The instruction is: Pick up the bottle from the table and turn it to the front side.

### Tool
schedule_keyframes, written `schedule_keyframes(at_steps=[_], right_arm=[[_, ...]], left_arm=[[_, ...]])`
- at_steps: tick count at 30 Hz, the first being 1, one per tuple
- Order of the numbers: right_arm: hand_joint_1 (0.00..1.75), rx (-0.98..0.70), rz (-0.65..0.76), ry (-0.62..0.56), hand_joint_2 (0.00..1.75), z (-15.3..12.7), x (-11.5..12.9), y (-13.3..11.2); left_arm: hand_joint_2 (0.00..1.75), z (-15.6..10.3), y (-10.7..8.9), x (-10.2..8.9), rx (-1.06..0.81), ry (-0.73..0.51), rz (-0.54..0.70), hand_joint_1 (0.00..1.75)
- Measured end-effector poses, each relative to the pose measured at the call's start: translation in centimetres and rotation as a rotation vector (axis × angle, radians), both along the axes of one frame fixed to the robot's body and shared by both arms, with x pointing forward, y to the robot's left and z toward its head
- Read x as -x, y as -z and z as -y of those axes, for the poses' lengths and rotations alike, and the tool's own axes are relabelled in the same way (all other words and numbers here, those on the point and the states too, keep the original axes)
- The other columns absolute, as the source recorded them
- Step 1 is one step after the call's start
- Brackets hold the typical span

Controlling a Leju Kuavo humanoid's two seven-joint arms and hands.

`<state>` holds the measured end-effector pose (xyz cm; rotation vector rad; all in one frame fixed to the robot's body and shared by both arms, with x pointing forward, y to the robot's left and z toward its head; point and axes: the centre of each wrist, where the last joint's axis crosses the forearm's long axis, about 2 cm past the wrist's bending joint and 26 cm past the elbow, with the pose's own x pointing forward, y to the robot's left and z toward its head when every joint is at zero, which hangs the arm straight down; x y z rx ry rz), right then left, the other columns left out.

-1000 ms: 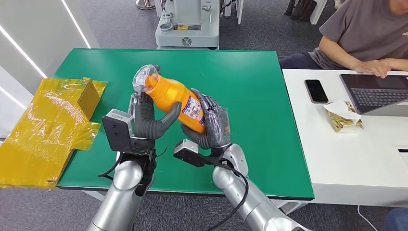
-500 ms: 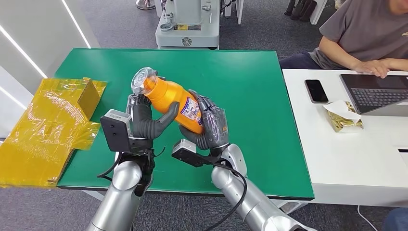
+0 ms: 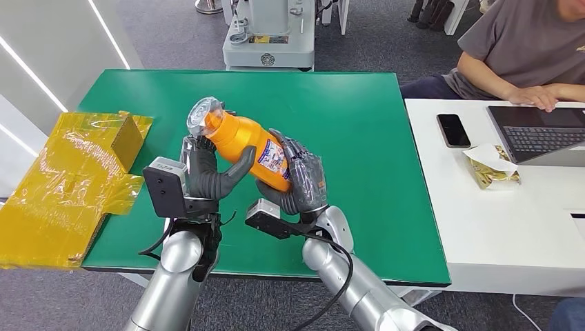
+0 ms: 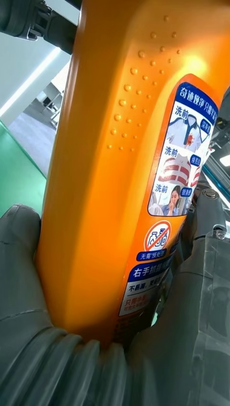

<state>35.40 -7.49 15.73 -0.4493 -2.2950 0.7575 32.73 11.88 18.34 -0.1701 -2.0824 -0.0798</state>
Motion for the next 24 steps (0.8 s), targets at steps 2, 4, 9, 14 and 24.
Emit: schedule_keyframes(at_steps=[2, 4, 9, 14, 24], right_arm=[[1.75, 0.001, 0.000, 0.000, 1.75, 0.0, 0.0, 0.0], [1.58, 0.002, 0.001, 0.000, 1.75, 0.0, 0.0, 0.0], [0.00, 0.005, -0.012, 0.005, 1.75, 0.0, 0.0, 0.0], [0.00, -0.010, -0.033, 0.013, 1.75, 0.1, 0.0, 0.1], [0.00, -0.125, -0.066, 0.004, 1.75, 0.2, 1.2, 0.0]], left_arm=[[1.75, 0.0, 0.0, 0.0, 0.000, 0.000, 0.000, 1.75], [1.75, 0.0, 0.0, 0.0, 0.000, 0.000, 0.000, 1.75], [1.75, -0.1, 0.1, 0.0, 0.002, -0.008, -0.002, 1.75], [1.75, -0.3, 0.2, 0.0, 0.014, -0.028, -0.011, 1.75], [1.75, -0.6, 0.5, 0.0, 0.033, -0.052, -0.018, 1.75]])
